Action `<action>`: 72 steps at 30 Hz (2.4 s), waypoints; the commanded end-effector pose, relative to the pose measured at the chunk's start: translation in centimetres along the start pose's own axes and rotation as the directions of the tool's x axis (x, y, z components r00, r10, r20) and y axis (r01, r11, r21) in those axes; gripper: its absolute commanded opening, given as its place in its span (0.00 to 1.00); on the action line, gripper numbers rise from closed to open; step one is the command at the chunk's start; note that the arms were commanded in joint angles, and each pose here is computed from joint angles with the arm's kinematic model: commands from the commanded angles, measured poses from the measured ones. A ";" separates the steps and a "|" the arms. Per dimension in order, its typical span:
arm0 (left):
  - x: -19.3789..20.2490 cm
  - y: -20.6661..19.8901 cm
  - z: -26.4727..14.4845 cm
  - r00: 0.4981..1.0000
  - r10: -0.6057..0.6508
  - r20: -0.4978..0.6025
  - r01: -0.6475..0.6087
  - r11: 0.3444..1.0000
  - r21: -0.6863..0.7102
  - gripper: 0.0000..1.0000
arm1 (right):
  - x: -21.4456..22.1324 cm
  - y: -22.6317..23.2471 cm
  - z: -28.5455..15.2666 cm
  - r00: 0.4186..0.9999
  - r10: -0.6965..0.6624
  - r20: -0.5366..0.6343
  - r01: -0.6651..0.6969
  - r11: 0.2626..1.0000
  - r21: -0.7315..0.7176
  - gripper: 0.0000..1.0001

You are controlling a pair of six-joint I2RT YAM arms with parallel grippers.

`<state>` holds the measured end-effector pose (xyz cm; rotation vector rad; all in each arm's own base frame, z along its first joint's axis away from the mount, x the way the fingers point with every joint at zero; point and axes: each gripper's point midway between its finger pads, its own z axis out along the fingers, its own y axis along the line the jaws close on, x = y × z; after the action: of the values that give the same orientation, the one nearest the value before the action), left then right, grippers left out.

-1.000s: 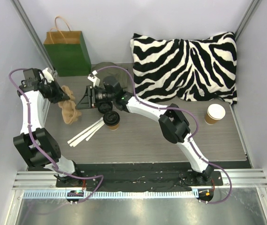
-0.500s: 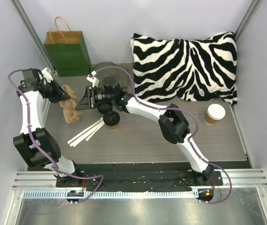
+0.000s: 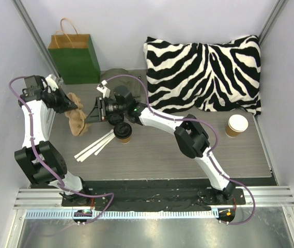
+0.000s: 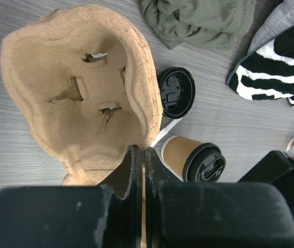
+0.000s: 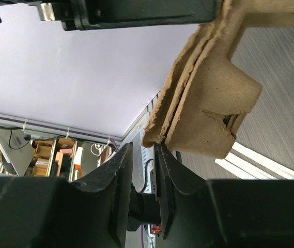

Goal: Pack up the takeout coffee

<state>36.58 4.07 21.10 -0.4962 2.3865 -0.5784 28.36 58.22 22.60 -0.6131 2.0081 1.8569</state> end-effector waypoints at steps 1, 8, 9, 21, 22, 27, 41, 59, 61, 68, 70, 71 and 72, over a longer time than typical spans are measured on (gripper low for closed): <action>-1.5 -1.2 -1.1 0.998 0.030 0.058 -0.032 0.998 0.049 0.00 | -2.8 2.8 -1.9 0.995 -0.081 0.064 0.081 0.997 0.005 0.32; -1.3 -1.3 -1.2 0.998 0.029 0.059 -0.032 0.998 0.053 0.00 | -2.6 1.9 -1.3 0.996 -0.066 0.062 0.066 0.998 0.009 0.37; -1.2 -1.3 -1.2 0.998 0.028 0.057 -0.030 0.998 0.051 0.00 | -2.6 1.7 -1.2 0.996 -0.064 0.060 0.064 0.998 0.011 0.38; -1.2 -1.1 -0.9 0.998 0.025 0.056 -0.028 0.998 0.048 0.00 | -2.3 1.9 -0.4 0.994 -0.091 0.055 0.090 0.996 0.021 0.41; -1.1 -1.0 -0.9 0.998 0.023 0.055 -0.025 0.999 0.046 0.00 | -2.2 1.7 -0.3 0.994 -0.097 0.054 0.095 0.995 0.027 0.42; -1.0 -0.6 -0.8 0.998 0.029 0.053 -0.030 0.999 0.029 0.00 | -2.1 0.8 0.2 0.994 -0.100 0.050 0.098 0.994 0.045 0.45; -2.3 6.8 5.1 0.978 0.193 -0.084 -0.210 0.934 -0.288 0.00 | -4.5 1.1 -2.4 0.980 -0.180 0.080 0.168 0.976 0.140 0.50; -3.4 9.0 11.9 0.911 0.318 -0.261 -0.402 0.826 -0.395 0.37 | -9.8 -0.1 -11.8 0.956 -0.276 0.098 0.246 0.939 0.242 0.63; -3.9 6.7 10.9 0.918 0.337 -0.208 -0.390 0.859 -0.332 0.48 | -10.2 -0.6 -13.0 0.958 -0.270 0.096 0.239 0.937 0.253 0.63; -1.1 0.8 7.8 0.942 0.293 -0.162 -0.314 0.942 -0.122 0.54 | -10.4 -1.8 -16.0 0.960 -0.264 0.098 0.224 0.928 0.298 0.64; 0.8 0.3 7.7 0.943 0.270 -0.195 -0.291 0.953 -0.088 0.54 | -10.3 -1.7 -16.5 0.959 -0.264 0.100 0.223 0.926 0.304 0.64; 1.9 -0.1 8.0 0.939 0.266 -0.217 -0.287 0.955 -0.071 0.54 | -10.1 -2.2 -16.8 0.962 -0.257 0.097 0.216 0.926 0.311 0.64; 3.2 0.0 8.2 0.936 0.252 -0.246 -0.276 0.959 -0.070 0.54 | -10.0 -2.2 -17.0 0.963 -0.253 0.096 0.212 0.926 0.312 0.64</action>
<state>42.18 4.11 14.38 -0.1403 2.6108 -0.2263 39.83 43.27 23.16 -0.5349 2.0870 1.3788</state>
